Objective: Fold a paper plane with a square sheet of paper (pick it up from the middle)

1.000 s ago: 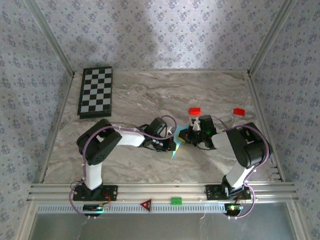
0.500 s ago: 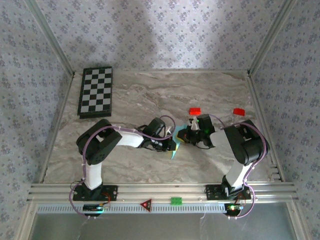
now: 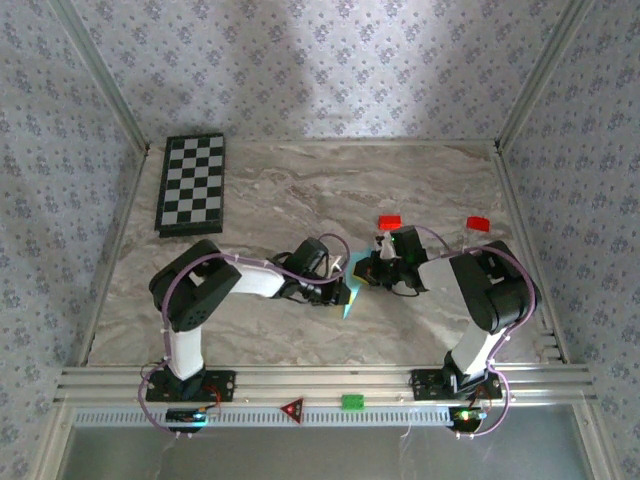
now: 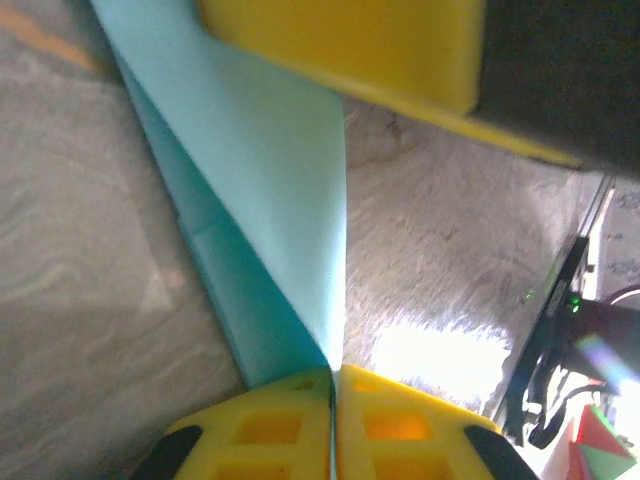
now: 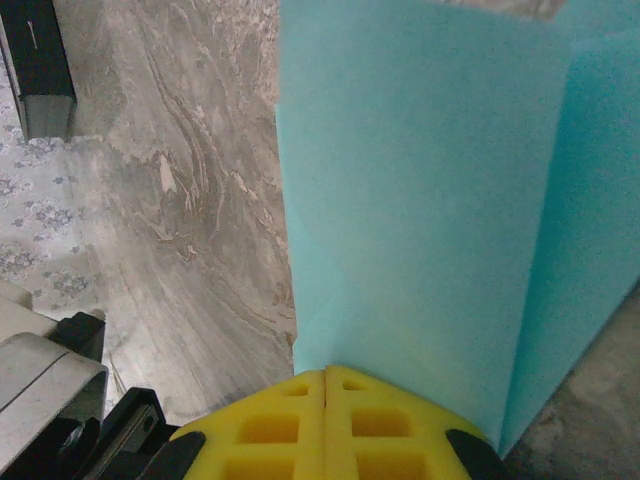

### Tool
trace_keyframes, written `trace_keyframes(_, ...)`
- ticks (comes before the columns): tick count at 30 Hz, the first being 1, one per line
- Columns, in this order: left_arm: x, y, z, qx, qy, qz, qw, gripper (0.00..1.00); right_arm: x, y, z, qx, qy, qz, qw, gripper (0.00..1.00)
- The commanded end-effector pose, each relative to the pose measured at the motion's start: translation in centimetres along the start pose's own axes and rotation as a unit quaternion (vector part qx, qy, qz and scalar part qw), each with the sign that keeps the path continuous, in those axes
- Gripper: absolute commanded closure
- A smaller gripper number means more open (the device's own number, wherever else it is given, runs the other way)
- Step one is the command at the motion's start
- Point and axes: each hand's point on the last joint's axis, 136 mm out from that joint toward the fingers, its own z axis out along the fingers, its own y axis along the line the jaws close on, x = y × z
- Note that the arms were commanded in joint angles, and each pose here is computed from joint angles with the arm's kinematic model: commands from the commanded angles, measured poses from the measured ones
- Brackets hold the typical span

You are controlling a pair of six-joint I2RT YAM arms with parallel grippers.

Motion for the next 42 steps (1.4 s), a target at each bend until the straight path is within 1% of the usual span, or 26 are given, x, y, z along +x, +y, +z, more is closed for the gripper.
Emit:
trace_keyframes(1, 3.5, 1.7, -0.2, -0.027, 0.054, -0.023, 0.998, 0.94, 2.5, -6.0, 0.1, 0.110, 0.022, 0.049, 0.992, 0.96)
trace_keyframes(2, 3.7, 1.7, -0.2, -0.026, 0.055, -0.022, 0.998, 0.96, 2.5, -6.1, 0.1, 0.111, 0.022, 0.049, 0.992, 0.96)
trace_keyframes(5, 3.9, 1.5, -0.2, -0.023, 0.059, -0.019, 0.998, 0.96, 2.5, -6.2, 0.1, 0.115, 0.024, 0.051, 0.992, 0.97)
trace_keyframes(11, 4.7, 1.4, -0.2, -0.018, 0.074, -0.015, 0.997, 0.89, 2.4, -6.2, 0.0, 0.118, 0.023, 0.050, 0.991, 0.97)
trace_keyframes(16, 5.2, 1.7, -0.4, -0.026, 0.076, -0.016, 0.997, 0.89, 2.6, -6.6, 0.0, 0.127, 0.025, 0.052, 0.990, 0.97)
trace_keyframes(17, 5.2, 1.6, -0.4, -0.026, 0.077, -0.014, 0.997, 0.90, 2.6, -6.7, 0.0, 0.128, 0.025, 0.053, 0.990, 0.97)
trace_keyframes(20, 5.5, 1.6, -0.4, -0.027, 0.082, -0.010, 0.996, 0.99, 2.6, -6.7, 0.0, 0.129, 0.025, 0.053, 0.990, 0.97)
trace_keyframes(23, 5.9, 1.7, -0.4, -0.030, 0.088, -0.009, 0.996, 1.00, 2.6, -6.7, 0.0, 0.130, 0.025, 0.054, 0.990, 0.97)
trace_keyframes(26, 6.1, 1.9, -0.6, -0.034, 0.088, -0.009, 0.996, 0.97, 2.6, -6.6, 0.0, 0.130, 0.026, 0.054, 0.990, 0.97)
trace_keyframes(28, 6.3, 1.9, -0.7, -0.035, 0.090, -0.009, 0.995, 0.92, 2.6, -6.7, 0.0, 0.132, 0.025, 0.054, 0.989, 0.97)
trace_keyframes(30, 6.5, 1.8, -0.7, -0.034, 0.093, -0.005, 0.995, 0.91, 2.5, -6.7, 0.0, 0.132, 0.025, 0.053, 0.989, 0.97)
trace_keyframes(34, 6.8, 1.8, -0.8, -0.036, 0.094, -0.003, 0.995, 0.92, 2.6, -6.8, 0.0, 0.135, 0.026, 0.055, 0.989, 0.98)
trace_keyframes(38, 7.0, 2.0, -0.9, -0.037, 0.093, -0.003, 0.995, 0.95, 2.6, -6.9, 0.0, 0.135, 0.026, 0.055, 0.989, 0.98)
trace_keyframes(40, 6.9, 1.7, -1.0, -0.035, 0.093, 0.000, 0.995, 0.95, 2.7, -6.9, 0.0, 0.136, 0.028, 0.056, 0.989, 0.98)
trace_keyframes(42, 7.0, 1.5, -1.2, -0.033, 0.092, 0.001, 0.995, 0.92, 2.6, -6.9, 0.0, 0.136, 0.027, 0.056, 0.989, 0.98)
